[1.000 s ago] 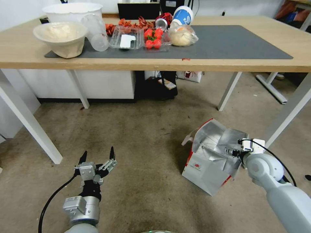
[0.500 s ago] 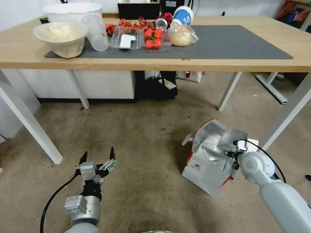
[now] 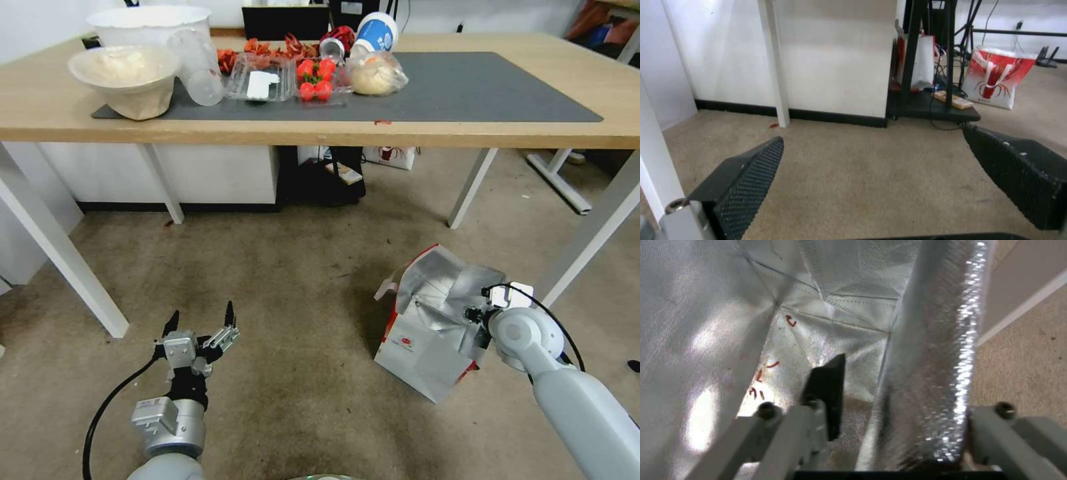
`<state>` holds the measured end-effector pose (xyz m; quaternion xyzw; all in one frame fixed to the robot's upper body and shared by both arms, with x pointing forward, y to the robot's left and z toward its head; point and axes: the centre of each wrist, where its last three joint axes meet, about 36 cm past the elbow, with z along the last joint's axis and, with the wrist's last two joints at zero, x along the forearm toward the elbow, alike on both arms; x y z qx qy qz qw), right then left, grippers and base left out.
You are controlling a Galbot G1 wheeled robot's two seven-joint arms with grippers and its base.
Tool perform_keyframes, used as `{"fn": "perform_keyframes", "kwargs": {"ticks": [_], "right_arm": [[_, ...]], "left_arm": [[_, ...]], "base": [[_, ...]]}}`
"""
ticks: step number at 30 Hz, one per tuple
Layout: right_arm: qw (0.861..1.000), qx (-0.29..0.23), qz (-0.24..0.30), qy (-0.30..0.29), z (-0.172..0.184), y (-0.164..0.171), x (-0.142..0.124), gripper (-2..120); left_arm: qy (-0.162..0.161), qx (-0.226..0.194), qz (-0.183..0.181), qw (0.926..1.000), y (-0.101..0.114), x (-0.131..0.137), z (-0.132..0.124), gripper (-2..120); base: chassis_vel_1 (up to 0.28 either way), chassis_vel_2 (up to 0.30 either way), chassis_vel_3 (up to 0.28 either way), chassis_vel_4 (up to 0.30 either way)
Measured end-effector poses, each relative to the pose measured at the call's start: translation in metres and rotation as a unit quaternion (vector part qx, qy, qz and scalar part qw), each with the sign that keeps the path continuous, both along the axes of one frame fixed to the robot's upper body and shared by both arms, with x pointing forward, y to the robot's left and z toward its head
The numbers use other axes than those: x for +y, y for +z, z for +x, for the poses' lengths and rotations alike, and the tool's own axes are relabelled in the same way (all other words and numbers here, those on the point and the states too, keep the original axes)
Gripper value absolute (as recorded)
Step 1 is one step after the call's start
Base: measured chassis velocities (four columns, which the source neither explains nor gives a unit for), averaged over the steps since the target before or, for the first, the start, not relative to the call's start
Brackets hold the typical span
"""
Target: Pick up the food delivery bag from the floor and place it on the table.
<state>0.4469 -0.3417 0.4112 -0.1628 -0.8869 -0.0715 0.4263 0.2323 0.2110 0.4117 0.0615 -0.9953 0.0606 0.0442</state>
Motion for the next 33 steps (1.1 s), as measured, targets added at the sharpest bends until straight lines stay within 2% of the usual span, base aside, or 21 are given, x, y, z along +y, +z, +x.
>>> {"fn": "perform_keyframes", "kwargs": {"ticks": [2, 3, 5, 6, 7, 13, 14, 15, 16, 19, 20, 23, 24, 26, 27, 28, 30, 31, 32, 33], "right_arm": [[1.000, 0.000, -0.001, 0.000, 0.000, 0.000, 0.000, 20], [1.000, 0.000, -0.001, 0.000, 0.000, 0.000, 0.000, 20], [1.000, 0.000, -0.003, -0.001, -0.001, 0.001, -0.001, 10], [1.000, 0.000, -0.003, -0.001, -0.001, 0.001, -0.001, 10], [1.000, 0.000, -0.004, -0.002, -0.002, 0.001, -0.003, 2], [1.000, -0.013, 0.007, 0.015, -0.006, 0.004, -0.011, 0], [0.999, -0.023, 0.013, 0.031, -0.009, 0.007, -0.016, 0], [0.995, -0.047, 0.027, 0.080, -0.017, 0.015, -0.026, 0], [0.995, -0.047, 0.027, 0.080, -0.017, 0.015, -0.026, 0], [0.979, -0.073, 0.074, 0.175, -0.032, 0.035, -0.042, 0], [0.979, -0.073, 0.074, 0.175, -0.032, 0.035, -0.042, 0], [0.963, -0.084, 0.089, 0.240, -0.039, 0.047, -0.052, 0], [0.963, -0.084, 0.089, 0.240, -0.039, 0.047, -0.052, 0], [0.939, -0.102, 0.089, 0.315, -0.046, 0.059, -0.063, 0], [0.916, -0.118, 0.086, 0.375, -0.049, 0.069, -0.071, 0], [0.916, -0.118, 0.086, 0.375, -0.049, 0.069, -0.071, 0], [0.877, -0.135, 0.079, 0.455, -0.048, 0.087, -0.081, 0], [0.846, -0.147, 0.078, 0.506, -0.045, 0.100, -0.088, 0], [0.846, -0.147, 0.078, 0.506, -0.045, 0.100, -0.088, 0], [0.826, -0.150, 0.073, 0.539, -0.041, 0.108, -0.093, 0]], "left_arm": [[0.000, 0.000, 0.000, 1.0000, 0.000, 0.000, 0.000, 100], [0.000, 0.000, 0.000, 1.0000, 0.000, 0.000, 0.000, 100], [0.000, 0.000, 0.000, 1.0000, 0.000, 0.000, 0.000, 100], [0.000, 0.000, 0.000, 1.0000, 0.000, 0.000, 0.000, 100], [0.000, 0.000, 0.000, 1.0000, 0.000, 0.000, 0.000, 100], [0.001, 0.000, 0.000, 1.0000, 0.000, 0.000, 0.001, 100], [0.001, 0.000, 0.001, 1.0000, 0.000, 0.001, 0.001, 100], [0.002, 0.000, 0.002, 1.0000, 0.001, 0.001, 0.000, 100], [0.002, 0.000, 0.002, 1.0000, 0.001, 0.001, 0.000, 100], [0.005, -0.002, 0.002, 1.0000, 0.003, 0.002, 0.001, 100], [0.005, -0.002, 0.002, 1.0000, 0.003, 0.002, 0.001, 100], [0.006, -0.003, 0.002, 1.0000, 0.004, 0.003, 0.001, 100], [0.006, -0.003, 0.002, 1.0000, 0.004, 0.003, 0.001, 100], [0.008, -0.003, 0.002, 1.0000, 0.005, 0.003, 0.000, 100], [0.009, -0.003, 0.001, 1.0000, 0.005, 0.002, 0.000, 100], [0.009, -0.003, 0.001, 1.0000, 0.005, 0.002, 0.000, 100], [0.010, -0.003, 0.000, 0.9999, 0.007, 0.002, 0.000, 100], [0.011, -0.003, 0.000, 0.9999, 0.007, 0.002, 0.000, 100], [0.011, -0.003, 0.000, 0.9999, 0.007, 0.002, 0.000, 100], [0.011, -0.003, 0.000, 0.9999, 0.008, 0.001, 0.000, 100]], "base": [[0.000, 0.000, 0.000, 0.000], [0.000, 0.000, 0.000, 0.000], [0.000, 0.000, 0.000, 0.000], [0.000, 0.000, 0.000, 0.000], [0.000, 0.000, 0.000, 0.000], [0.000, 0.000, 0.000, 0.000], [0.000, 0.000, 0.000, 0.000], [0.000, 0.000, 0.000, 0.000], [0.000, 0.000, 0.000, 0.000], [0.000, 0.000, 0.000, 0.000], [0.000, 0.000, 0.000, 0.000], [0.000, 0.000, 0.000, 0.000], [0.000, 0.000, 0.000, 0.000], [0.000, 0.000, 0.000, 0.000], [0.000, 0.000, 0.000, 0.000], [0.000, 0.000, 0.000, 0.000], [0.000, 0.000, 0.000, 0.000], [0.000, 0.000, 0.000, 0.000], [0.000, 0.000, 0.000, 0.000], [0.000, 0.000, 0.000, 0.000]]}}
